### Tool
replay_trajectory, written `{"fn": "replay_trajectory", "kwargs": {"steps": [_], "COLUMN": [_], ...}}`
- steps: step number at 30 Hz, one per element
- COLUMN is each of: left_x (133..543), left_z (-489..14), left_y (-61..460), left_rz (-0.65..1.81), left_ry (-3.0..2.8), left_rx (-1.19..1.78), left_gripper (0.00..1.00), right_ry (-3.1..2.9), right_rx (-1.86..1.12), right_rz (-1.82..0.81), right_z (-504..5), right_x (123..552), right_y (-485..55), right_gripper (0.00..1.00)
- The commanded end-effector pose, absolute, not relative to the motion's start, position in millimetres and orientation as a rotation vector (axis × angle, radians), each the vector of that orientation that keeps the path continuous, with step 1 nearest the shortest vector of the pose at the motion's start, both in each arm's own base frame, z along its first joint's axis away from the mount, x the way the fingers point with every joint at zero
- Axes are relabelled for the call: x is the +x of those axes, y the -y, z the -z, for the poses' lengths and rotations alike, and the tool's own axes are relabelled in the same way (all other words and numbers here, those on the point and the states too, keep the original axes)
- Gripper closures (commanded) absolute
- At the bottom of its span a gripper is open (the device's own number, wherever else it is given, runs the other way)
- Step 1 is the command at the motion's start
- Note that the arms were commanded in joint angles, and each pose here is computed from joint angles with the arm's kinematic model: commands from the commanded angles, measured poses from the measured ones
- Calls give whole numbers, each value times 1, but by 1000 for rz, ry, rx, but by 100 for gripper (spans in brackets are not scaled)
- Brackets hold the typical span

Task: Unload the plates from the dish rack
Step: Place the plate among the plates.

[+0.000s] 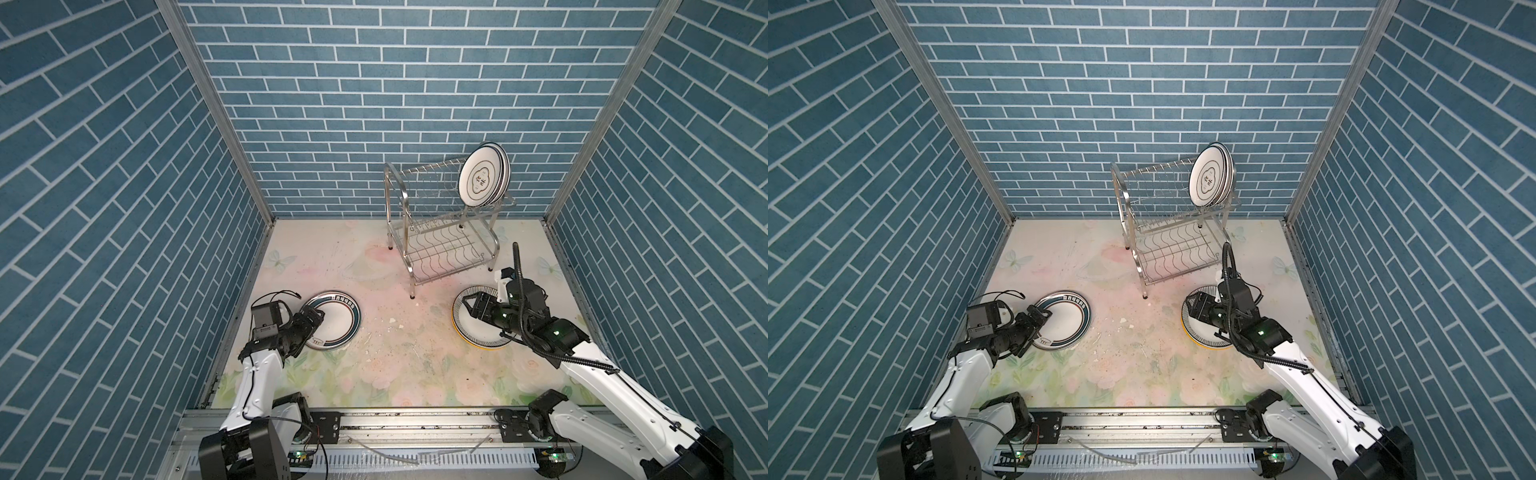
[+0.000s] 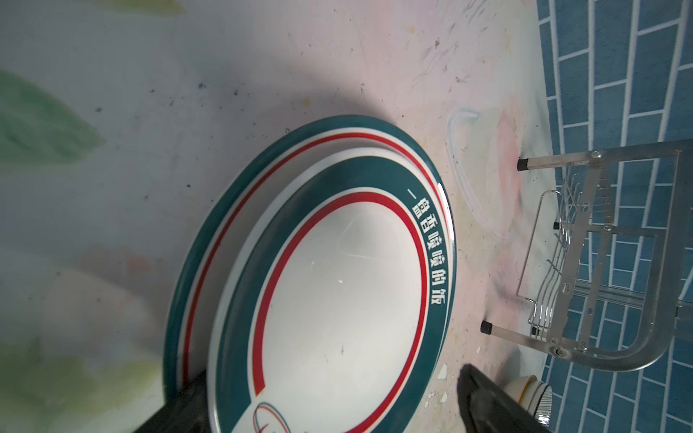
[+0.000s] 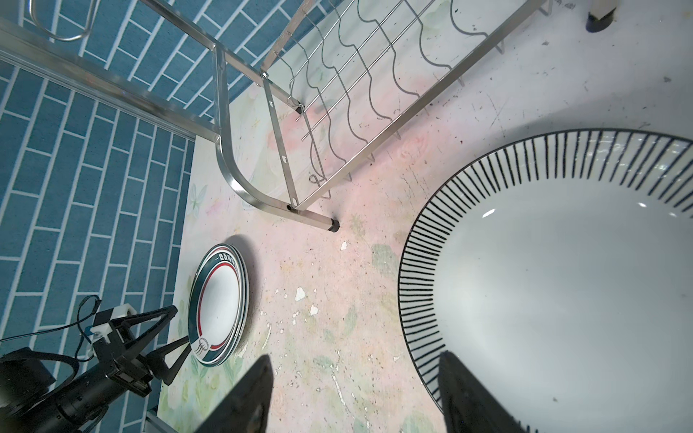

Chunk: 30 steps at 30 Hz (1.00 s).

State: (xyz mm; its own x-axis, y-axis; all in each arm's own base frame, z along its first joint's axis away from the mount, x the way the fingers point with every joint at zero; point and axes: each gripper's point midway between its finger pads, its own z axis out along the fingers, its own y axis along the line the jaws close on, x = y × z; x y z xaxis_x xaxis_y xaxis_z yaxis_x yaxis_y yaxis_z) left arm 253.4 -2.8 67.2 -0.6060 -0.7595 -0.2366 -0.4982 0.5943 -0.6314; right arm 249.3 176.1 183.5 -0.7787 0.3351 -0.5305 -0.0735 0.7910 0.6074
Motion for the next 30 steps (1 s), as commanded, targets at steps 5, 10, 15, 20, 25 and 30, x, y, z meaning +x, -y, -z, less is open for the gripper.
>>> {"fn": "replay_trajectory", "kwargs": {"steps": [5, 10, 15, 20, 25, 30], "left_x": [240, 237, 237, 246, 266, 284], "left_z": [-76, -93, -107, -152, -208, -258], "left_y": [-2, -3, -3, 3, 32, 84], "left_rz": [579, 550, 516, 469, 470, 479], "left_ry": [-2399, -2395, -2399, -2379, -2352, -2326], "left_rx": [-990, -967, -929, -808, -612, -364], "left_gripper": [1, 1, 1, 1, 1, 1], "right_ry": [-2343, -2335, -2307, -2214, -2064, -1959], "right_rx": [156, 159, 186, 238, 276, 260], "right_rz": [-723, -643, -511, -326, -191, -147], "right_z": [-177, -183, -199, -245, -315, -380], "right_x": [248, 252, 259, 273, 292, 311], "right_y": [-162, -151, -131, -100, -75, -70], "right_gripper": [30, 30, 26, 19, 6, 1]}}
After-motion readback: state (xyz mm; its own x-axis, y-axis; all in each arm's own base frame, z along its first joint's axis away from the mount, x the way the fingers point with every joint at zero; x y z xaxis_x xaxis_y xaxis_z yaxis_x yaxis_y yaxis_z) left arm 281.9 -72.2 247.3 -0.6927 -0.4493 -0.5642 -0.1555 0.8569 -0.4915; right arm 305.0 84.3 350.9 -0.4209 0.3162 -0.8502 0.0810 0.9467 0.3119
